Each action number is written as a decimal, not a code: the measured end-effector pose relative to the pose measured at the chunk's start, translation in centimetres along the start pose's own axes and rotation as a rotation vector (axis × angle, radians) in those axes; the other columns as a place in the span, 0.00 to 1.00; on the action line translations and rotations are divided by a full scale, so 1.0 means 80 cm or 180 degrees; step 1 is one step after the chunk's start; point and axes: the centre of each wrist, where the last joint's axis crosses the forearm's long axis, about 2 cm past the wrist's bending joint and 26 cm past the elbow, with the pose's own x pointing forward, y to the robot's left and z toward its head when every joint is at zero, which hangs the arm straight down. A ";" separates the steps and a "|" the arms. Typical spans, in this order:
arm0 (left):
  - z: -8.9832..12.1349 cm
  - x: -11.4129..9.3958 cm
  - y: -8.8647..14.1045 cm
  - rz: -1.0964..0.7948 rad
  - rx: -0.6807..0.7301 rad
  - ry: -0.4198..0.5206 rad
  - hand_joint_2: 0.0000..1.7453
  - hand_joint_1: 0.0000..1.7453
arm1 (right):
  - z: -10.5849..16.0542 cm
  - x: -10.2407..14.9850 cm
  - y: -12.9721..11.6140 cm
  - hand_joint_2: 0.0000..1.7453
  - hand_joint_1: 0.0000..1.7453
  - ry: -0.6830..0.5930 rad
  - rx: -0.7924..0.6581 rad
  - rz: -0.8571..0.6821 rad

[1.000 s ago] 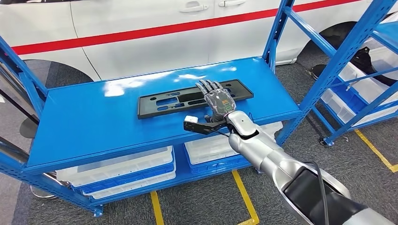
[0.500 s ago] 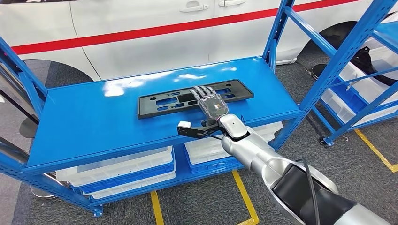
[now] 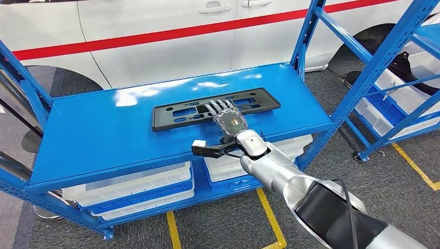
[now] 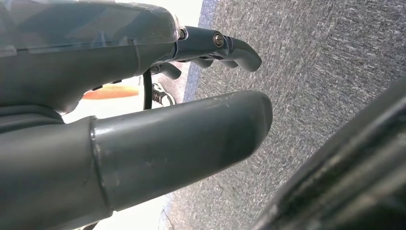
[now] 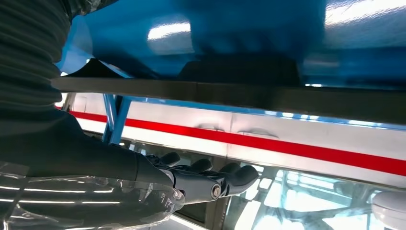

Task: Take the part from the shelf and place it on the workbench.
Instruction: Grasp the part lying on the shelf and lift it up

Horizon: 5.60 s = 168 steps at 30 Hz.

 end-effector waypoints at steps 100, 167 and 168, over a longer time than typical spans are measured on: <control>-0.005 0.000 0.004 0.0354 -0.0015 0.0035 0.00 0.00 | -0.004 0.021 0.003 1.00 0.94 0.0015 0.0102 0.0047; -0.004 -0.016 0.004 0.0787 -0.0088 -0.0047 1.00 0.00 | -0.001 -0.011 -0.097 1.00 1.00 0.0122 -0.2185 0.0656; -0.004 -0.017 0.004 0.0786 -0.0083 -0.0043 1.00 0.00 | 0.000 -0.012 -0.102 1.00 1.00 0.0146 -0.2248 0.0654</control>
